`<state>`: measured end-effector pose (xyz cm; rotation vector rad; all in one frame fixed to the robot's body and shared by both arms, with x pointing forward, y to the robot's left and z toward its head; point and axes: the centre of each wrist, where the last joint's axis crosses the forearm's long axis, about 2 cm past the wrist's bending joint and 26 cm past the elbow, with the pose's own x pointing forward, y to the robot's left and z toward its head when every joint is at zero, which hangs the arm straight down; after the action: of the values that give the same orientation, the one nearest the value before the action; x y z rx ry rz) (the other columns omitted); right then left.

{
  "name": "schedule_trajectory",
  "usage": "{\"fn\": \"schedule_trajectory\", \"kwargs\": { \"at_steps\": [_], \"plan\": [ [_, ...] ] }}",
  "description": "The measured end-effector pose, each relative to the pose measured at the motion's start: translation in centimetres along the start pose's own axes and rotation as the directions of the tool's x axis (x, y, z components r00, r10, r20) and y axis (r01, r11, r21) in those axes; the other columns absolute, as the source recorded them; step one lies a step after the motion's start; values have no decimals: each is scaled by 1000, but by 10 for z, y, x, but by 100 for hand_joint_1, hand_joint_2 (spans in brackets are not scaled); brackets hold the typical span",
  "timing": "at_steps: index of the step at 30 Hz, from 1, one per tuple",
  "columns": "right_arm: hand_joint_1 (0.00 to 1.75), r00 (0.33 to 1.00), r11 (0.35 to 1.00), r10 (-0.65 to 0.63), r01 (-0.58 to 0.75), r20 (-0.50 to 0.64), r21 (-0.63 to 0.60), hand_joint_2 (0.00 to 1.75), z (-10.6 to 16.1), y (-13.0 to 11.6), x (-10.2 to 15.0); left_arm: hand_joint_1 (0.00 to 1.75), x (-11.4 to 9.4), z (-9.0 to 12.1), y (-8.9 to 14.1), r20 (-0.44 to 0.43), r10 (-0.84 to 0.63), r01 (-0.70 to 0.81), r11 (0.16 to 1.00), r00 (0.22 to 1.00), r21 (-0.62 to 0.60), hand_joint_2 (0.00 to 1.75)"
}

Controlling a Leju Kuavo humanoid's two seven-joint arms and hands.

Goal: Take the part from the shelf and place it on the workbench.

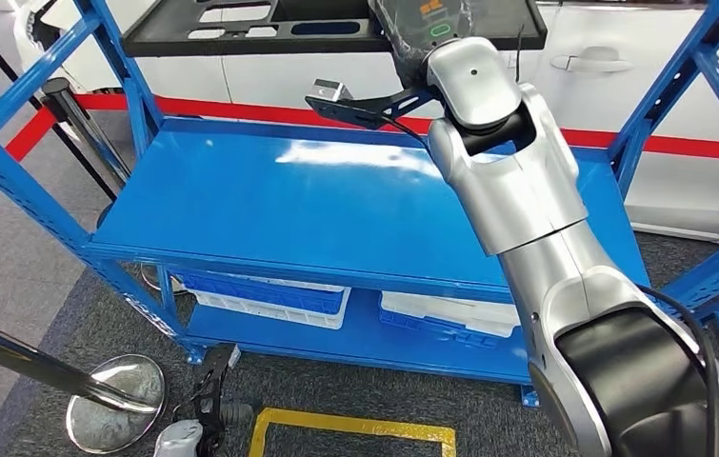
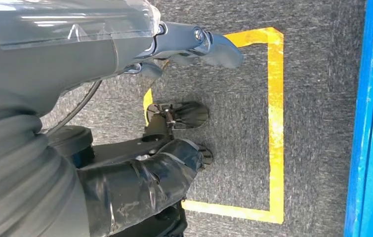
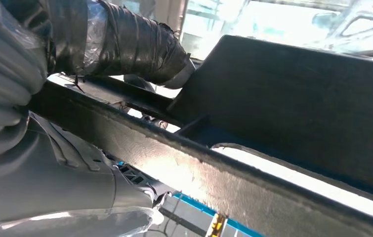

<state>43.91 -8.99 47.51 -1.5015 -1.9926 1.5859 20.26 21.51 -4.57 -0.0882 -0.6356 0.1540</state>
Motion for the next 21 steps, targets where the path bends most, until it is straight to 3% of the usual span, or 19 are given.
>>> {"fn": "schedule_trajectory", "kwargs": {
  "at_steps": [21],
  "plan": [
    [175,1000,1000,-13,13,8,23,175,-1,6,6,0,-9,2,3,-12,-25,25,1000,1000,1,175]
  ]
}}
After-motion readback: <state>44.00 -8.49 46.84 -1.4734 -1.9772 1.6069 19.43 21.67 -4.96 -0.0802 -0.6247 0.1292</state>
